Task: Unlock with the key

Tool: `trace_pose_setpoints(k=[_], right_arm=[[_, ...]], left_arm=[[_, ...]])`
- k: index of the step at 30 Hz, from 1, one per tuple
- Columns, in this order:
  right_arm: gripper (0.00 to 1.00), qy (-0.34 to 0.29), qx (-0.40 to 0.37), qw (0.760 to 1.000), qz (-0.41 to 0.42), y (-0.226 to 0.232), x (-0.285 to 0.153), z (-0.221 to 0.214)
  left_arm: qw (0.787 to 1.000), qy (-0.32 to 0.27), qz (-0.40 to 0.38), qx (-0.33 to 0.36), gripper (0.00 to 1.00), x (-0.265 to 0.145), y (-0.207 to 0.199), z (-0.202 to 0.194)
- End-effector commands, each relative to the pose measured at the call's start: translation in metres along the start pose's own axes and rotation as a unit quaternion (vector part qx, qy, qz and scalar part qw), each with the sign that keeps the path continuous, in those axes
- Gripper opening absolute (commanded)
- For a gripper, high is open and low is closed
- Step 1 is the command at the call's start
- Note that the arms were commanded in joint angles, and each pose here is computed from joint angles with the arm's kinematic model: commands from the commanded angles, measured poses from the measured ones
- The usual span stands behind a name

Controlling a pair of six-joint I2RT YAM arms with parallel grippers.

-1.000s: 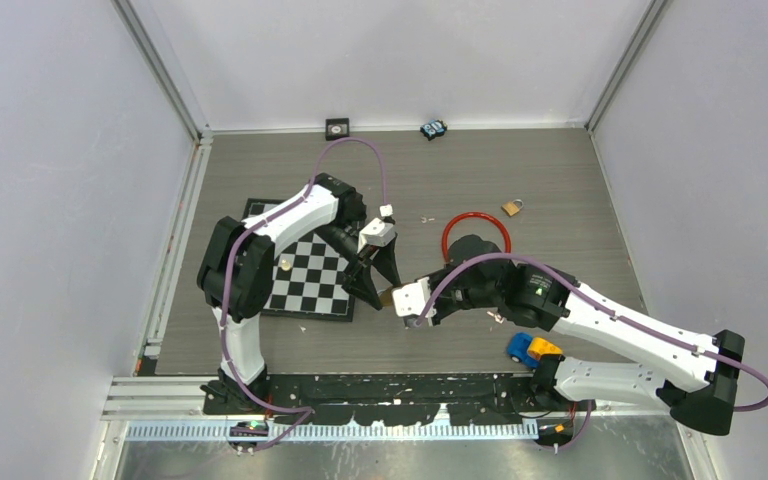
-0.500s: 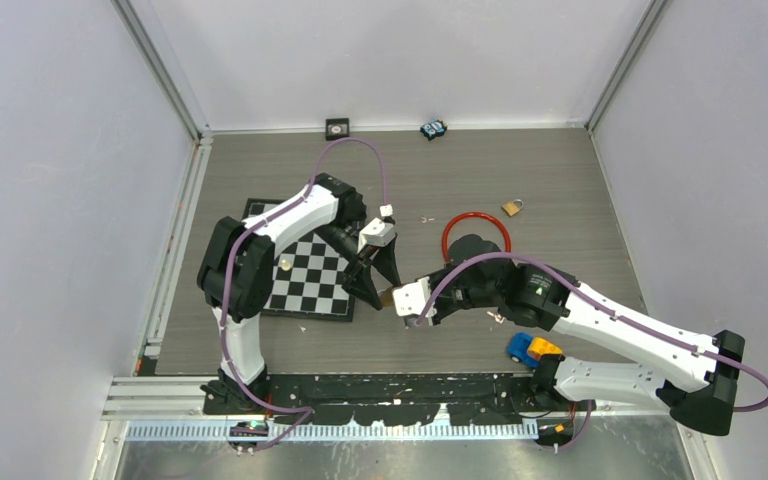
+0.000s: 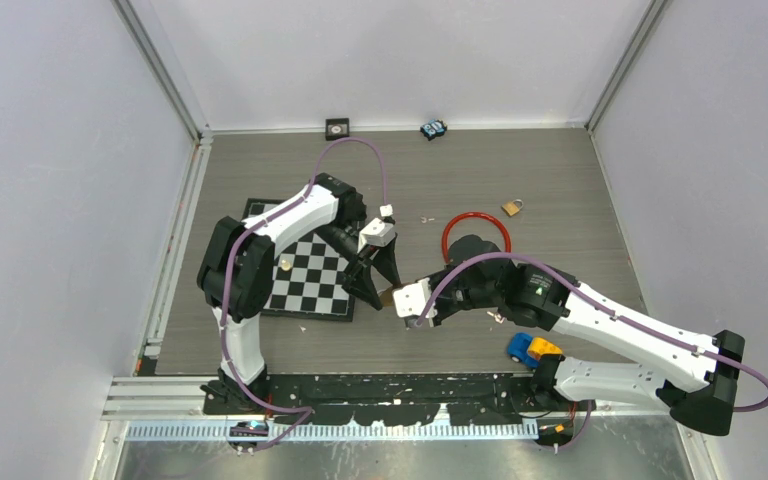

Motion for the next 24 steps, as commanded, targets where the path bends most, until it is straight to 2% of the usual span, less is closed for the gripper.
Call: trace_pose_setpoints(k=[1, 24], right_arm=[[0.01, -0.016, -0.003, 1.0, -0.019, -0.0097, -0.003, 0.0067], [0.01, -0.017, 0.004, 0.999, -0.031, -0.0183, -0.0038, 0.0105]], left_arm=[[0.998, -0.043, -0.02, -0.049, 0.0, -0.0004, -0.0326, 0.0197], [0.998, -0.043, -0.021, -0.051, 0.0, 0.0001, -0.0326, 0.0195]])
Point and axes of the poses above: each gripper's point midway between its finger pads, its own x axis out along the fingers, its own y axis along the line the jaws close on, z = x × y, the point moved 7 cm from there along -x, back along the fingers, and after that the axes turned 14 degrees about -x, right-handed, at the moved point
